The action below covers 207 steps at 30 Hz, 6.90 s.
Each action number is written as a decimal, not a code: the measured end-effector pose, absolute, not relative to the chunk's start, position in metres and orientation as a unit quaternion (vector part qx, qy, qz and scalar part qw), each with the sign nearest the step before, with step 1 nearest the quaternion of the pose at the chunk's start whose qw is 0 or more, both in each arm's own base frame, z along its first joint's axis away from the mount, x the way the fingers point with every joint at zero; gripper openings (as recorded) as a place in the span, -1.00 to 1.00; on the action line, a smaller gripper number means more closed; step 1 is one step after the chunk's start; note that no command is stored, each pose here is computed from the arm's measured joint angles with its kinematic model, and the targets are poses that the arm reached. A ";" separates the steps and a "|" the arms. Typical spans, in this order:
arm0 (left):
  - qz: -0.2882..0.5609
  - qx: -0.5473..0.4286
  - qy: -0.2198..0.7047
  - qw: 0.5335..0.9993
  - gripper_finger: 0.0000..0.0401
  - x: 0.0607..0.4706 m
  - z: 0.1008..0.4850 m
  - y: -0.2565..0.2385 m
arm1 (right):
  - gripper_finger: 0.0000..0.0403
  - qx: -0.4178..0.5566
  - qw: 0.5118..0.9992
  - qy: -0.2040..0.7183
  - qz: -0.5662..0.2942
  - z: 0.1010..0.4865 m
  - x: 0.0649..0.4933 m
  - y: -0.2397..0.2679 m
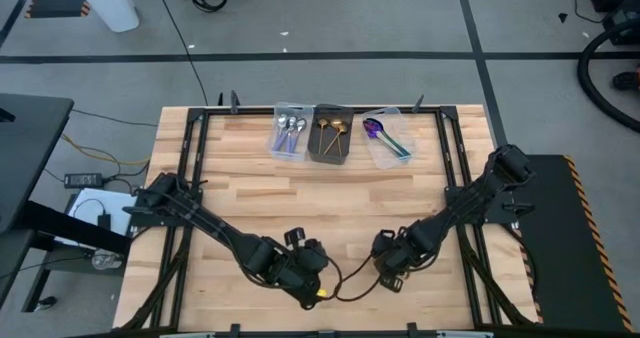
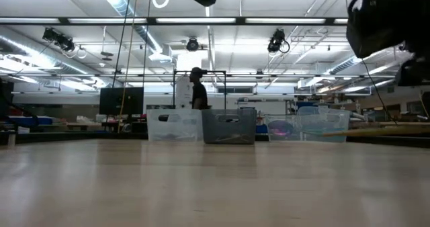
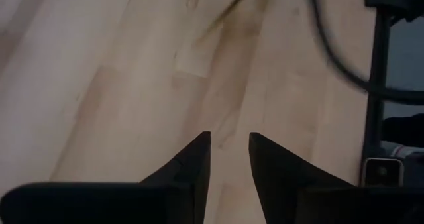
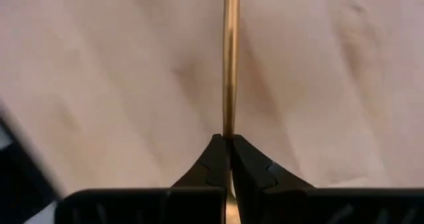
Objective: Sort silverware by color (type)
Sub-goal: Put the gold spoon into the black transparent bin
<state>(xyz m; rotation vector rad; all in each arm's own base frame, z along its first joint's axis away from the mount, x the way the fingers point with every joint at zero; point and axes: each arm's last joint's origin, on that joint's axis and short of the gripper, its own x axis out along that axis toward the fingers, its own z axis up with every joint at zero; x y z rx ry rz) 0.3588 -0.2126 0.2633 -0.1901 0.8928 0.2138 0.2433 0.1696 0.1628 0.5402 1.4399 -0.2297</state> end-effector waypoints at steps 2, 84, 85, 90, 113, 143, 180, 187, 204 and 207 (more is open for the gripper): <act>0.106 -0.087 0.431 0.892 -0.43 0.361 0.263 -0.209 | -0.94 0.244 0.714 0.652 -0.080 0.168 0.247 0.169; 0.011 0.244 0.250 0.937 -0.18 0.422 0.295 -0.157 | -0.92 0.494 0.693 0.512 0.118 0.301 0.268 0.068; 0.011 0.244 0.250 0.937 -0.18 0.422 0.295 -0.157 | -0.92 0.496 0.694 0.505 0.129 0.303 0.270 0.069; 0.015 0.244 0.250 0.937 -0.19 0.422 0.295 -0.156 | -0.92 0.501 0.702 0.482 0.155 0.308 0.274 0.070; -0.002 0.227 0.256 0.940 -0.90 0.422 0.293 -0.156 | -0.76 0.489 0.722 0.476 0.112 0.305 0.273 0.071; 0.107 -0.056 0.249 0.961 -0.89 0.439 0.254 -0.084 | -0.46 0.374 0.876 0.283 -0.111 0.361 0.192 -0.003; 0.451 -0.357 0.175 0.799 -0.88 0.410 0.220 0.138 | -0.46 0.226 0.852 0.445 -0.155 0.319 0.212 -0.006; 0.452 -0.259 0.224 0.824 -0.88 0.413 0.206 0.145 | -0.46 0.196 0.844 0.467 -0.177 0.315 0.211 -0.008; 0.455 -0.214 0.293 0.813 -0.88 0.422 0.152 0.153 | -0.46 0.134 0.858 0.475 -0.141 0.315 0.211 -0.008; 0.455 -0.216 0.264 0.822 -0.88 0.426 0.156 0.154 | -0.46 0.130 0.858 0.476 -0.139 0.315 0.211 -0.008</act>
